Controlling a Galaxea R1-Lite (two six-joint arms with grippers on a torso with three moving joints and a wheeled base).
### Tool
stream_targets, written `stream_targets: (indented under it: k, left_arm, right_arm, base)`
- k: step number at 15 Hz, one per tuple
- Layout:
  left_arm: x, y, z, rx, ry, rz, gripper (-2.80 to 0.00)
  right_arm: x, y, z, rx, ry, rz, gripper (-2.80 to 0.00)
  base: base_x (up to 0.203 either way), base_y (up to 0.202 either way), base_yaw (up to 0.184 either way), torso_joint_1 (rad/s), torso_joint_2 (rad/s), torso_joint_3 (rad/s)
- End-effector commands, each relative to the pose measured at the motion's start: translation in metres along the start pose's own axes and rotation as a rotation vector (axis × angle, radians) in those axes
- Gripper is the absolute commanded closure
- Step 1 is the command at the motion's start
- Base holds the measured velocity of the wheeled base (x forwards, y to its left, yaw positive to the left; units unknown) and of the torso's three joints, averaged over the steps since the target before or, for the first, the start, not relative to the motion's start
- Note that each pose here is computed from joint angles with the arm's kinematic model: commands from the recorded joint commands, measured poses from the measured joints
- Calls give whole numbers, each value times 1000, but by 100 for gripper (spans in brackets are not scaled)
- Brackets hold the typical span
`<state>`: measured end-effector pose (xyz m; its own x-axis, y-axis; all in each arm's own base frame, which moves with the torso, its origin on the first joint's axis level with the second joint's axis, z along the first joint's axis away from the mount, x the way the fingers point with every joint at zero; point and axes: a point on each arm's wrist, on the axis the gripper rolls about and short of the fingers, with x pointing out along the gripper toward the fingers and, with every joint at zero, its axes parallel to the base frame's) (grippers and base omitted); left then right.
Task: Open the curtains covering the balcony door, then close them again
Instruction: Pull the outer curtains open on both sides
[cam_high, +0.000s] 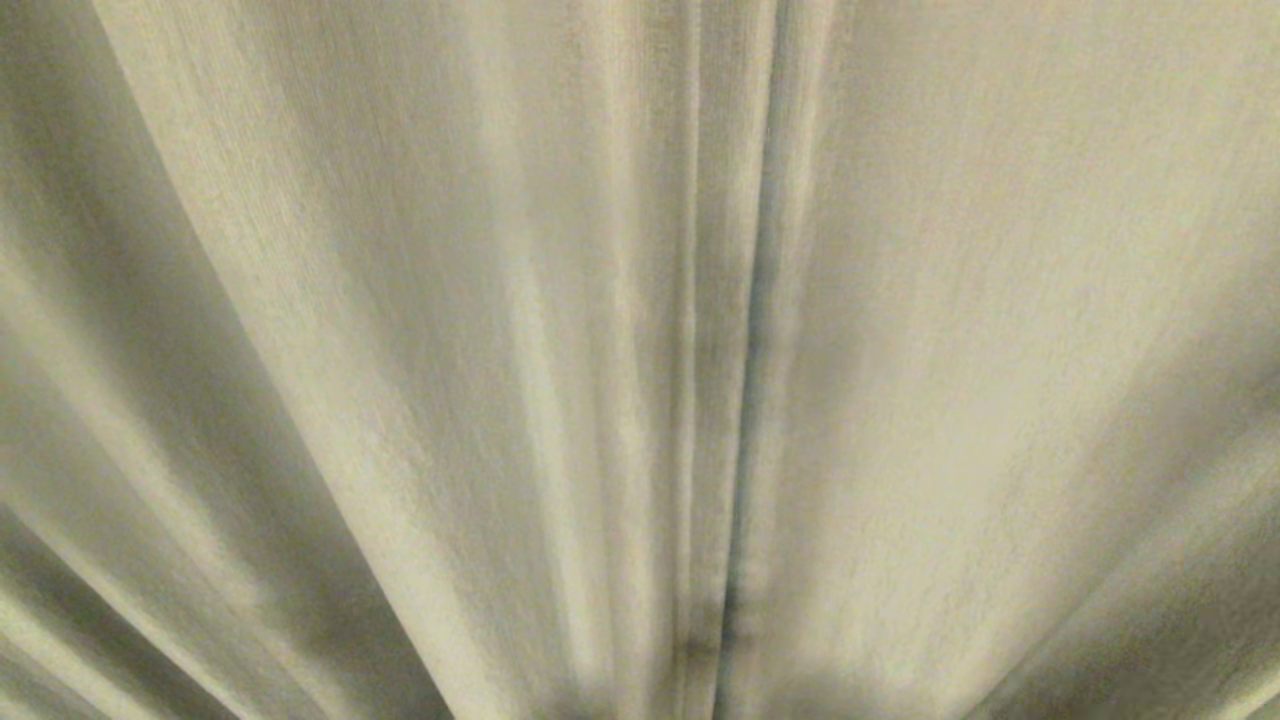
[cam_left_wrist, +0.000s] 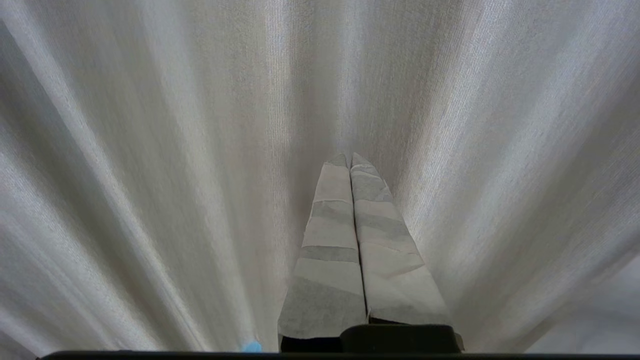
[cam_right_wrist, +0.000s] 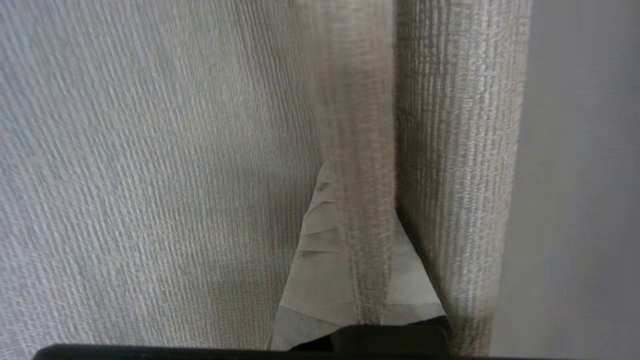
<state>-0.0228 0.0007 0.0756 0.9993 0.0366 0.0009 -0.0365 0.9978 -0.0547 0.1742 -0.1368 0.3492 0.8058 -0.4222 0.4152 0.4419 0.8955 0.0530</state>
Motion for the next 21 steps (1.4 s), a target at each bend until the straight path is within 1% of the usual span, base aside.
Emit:
stream_targets:
  k: [1,9,13,17,21]
  left_arm:
    - [0,0,0,-1,-1,0,0]
    - [0,0,0,-1,-1,0,0]
    - [0,0,0,-1,-1,0,0]
    - [0,0,0,-1,-1,0,0]
    - [0,0,0,-1,-1,-1,0]
  right_arm:
    - [14,-21,-12,-10,33,-49,0]
    - [42,-77,-25,-37,34,-182,0]
    - [42,-101,-33,-54,31,-197,0]
    - [43,-120,-41,-63,46,-238,0]
    - [49,-137,-43,-78,39,-266,0]
  base:
    - [0,0,0,0,0,0]
    - [0,0,0,0,0,0]
    - [0,0,0,0,0,0]
    - [0,0,0,0,0,0]
    - [0,0,0,0,0,0]
